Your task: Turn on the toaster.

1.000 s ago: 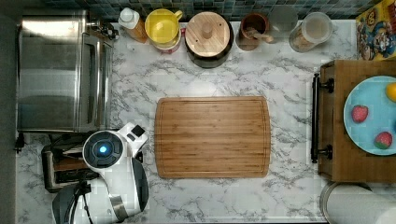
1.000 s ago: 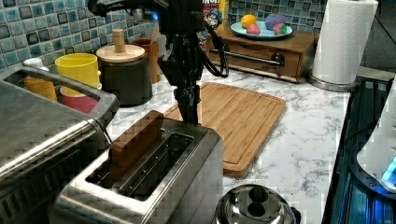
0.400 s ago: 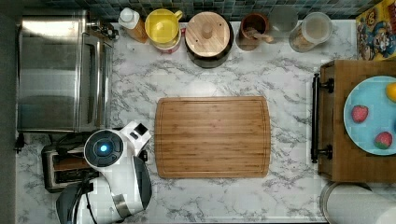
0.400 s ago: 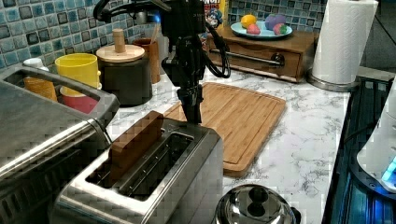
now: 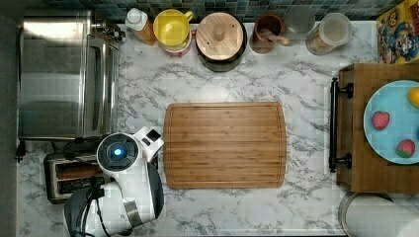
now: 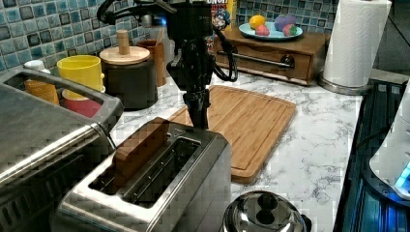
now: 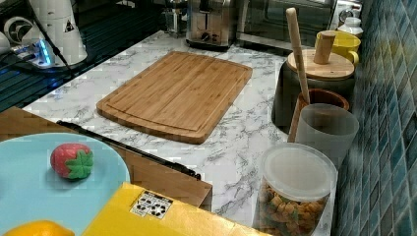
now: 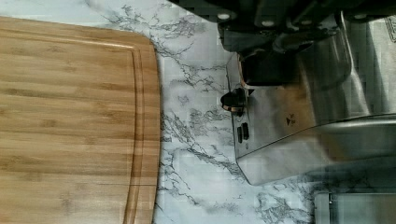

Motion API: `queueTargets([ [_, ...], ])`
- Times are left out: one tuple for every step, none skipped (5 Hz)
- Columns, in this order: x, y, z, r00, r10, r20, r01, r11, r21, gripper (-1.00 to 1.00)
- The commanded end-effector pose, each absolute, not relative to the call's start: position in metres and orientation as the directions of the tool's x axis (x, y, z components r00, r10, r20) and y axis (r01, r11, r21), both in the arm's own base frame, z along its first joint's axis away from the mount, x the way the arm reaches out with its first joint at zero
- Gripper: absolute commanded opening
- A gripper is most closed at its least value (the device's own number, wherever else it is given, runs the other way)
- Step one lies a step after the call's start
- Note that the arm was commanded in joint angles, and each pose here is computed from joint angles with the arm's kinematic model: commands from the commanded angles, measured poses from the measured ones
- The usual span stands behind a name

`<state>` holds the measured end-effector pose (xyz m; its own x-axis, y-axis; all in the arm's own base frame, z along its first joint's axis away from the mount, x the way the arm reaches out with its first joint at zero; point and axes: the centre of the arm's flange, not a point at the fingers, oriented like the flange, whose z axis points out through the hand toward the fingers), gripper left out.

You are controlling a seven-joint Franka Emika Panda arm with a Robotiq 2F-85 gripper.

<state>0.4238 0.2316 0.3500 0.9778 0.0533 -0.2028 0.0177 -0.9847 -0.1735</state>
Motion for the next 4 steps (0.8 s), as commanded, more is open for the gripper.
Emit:
queueTargets([
  [0.424, 0.267, 0.29, 0.934, 0.136, -0.33, 0.098, -0.987, -0.13, -1.0],
  [0.41, 0.255, 0.226, 0.895, 0.097, -0.436, 0.064, -0.994, -0.089, -1.0],
  [0.383, 0.249, 0.175, 0.886, 0.077, -0.456, 0.067, -0.997, -0.037, -1.0],
  [0.381, 0.239, 0.215, 0.942, 0.068, -0.329, 0.046, -0.996, -0.074, -1.0],
])
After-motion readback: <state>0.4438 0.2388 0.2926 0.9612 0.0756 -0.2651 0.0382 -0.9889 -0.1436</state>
